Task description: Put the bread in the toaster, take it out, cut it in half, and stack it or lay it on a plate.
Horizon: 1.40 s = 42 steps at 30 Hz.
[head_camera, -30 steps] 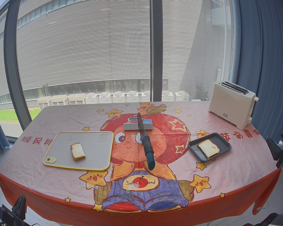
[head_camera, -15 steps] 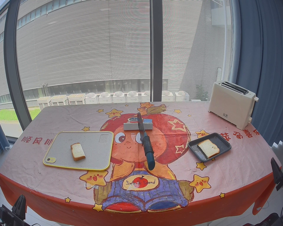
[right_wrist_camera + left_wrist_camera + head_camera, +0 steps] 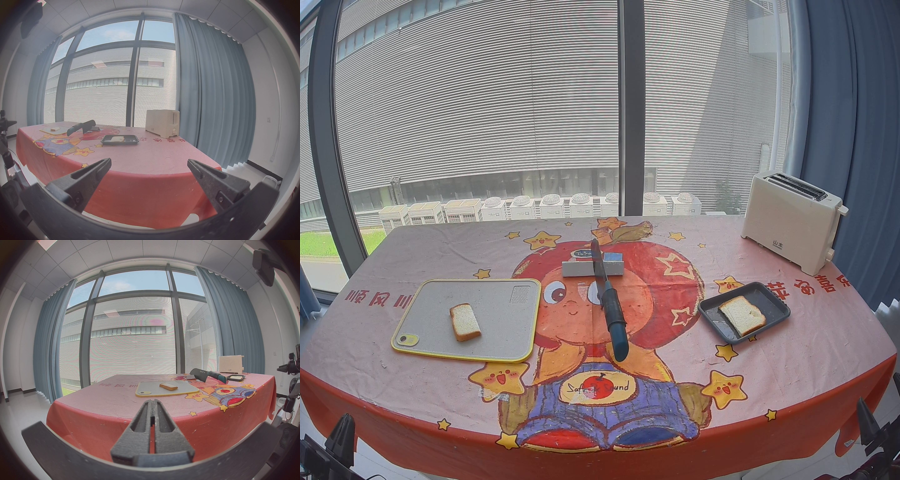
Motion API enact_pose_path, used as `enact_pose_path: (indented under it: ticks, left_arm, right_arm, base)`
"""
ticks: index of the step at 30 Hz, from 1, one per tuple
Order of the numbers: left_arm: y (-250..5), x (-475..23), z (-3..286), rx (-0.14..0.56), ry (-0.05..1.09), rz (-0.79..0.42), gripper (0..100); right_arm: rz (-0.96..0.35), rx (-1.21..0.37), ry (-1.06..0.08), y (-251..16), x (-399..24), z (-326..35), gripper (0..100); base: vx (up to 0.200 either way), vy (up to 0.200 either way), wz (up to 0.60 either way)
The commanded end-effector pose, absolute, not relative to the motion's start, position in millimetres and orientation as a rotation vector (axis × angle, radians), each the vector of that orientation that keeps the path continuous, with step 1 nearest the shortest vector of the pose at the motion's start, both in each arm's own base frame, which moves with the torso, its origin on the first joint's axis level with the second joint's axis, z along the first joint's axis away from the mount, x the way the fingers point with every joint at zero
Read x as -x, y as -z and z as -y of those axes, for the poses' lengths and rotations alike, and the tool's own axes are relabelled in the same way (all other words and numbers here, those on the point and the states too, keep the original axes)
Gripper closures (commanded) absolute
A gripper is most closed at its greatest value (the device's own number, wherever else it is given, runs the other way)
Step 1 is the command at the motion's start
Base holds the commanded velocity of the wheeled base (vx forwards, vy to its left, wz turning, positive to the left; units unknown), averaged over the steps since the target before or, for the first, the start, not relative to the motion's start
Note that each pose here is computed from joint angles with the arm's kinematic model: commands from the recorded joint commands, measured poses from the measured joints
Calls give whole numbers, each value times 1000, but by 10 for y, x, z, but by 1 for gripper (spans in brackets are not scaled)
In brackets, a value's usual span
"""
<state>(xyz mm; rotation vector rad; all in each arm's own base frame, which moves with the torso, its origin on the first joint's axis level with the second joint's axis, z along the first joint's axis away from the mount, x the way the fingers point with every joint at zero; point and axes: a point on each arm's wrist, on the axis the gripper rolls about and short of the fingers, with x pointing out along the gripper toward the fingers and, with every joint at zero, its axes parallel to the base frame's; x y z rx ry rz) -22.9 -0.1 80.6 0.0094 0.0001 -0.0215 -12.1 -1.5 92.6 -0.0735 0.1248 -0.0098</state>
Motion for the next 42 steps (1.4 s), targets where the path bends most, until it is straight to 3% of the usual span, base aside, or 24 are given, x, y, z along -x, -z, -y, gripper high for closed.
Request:
enact_pose_path:
  ticks: [1,8,15,22,42]
  left_arm:
    - [-753,228,1,-9,21,-1,100]
    - [-753,228,1,-9,21,-1,100]
    - [-753,228,2,-9,23,-1,100]
    - [-753,228,2,-9,23,-1,100]
    - [-753,228,2,-9,23,-1,100]
  right_arm:
    - [-58,77,-18,-841,199,10,0]
    - [-64,64,-77,-810,190,-4,0]
    - [-62,49,6,-794,201,-10,0]
    - [-1,52,-20,-762,228,-4,0]
    - [-3,18,-12,-756,228,-3,0]
  base:
    - [0,0,0]
    - [0,0,0]
    - [0,0,0]
    - [0,0,0]
    - [0,0,0]
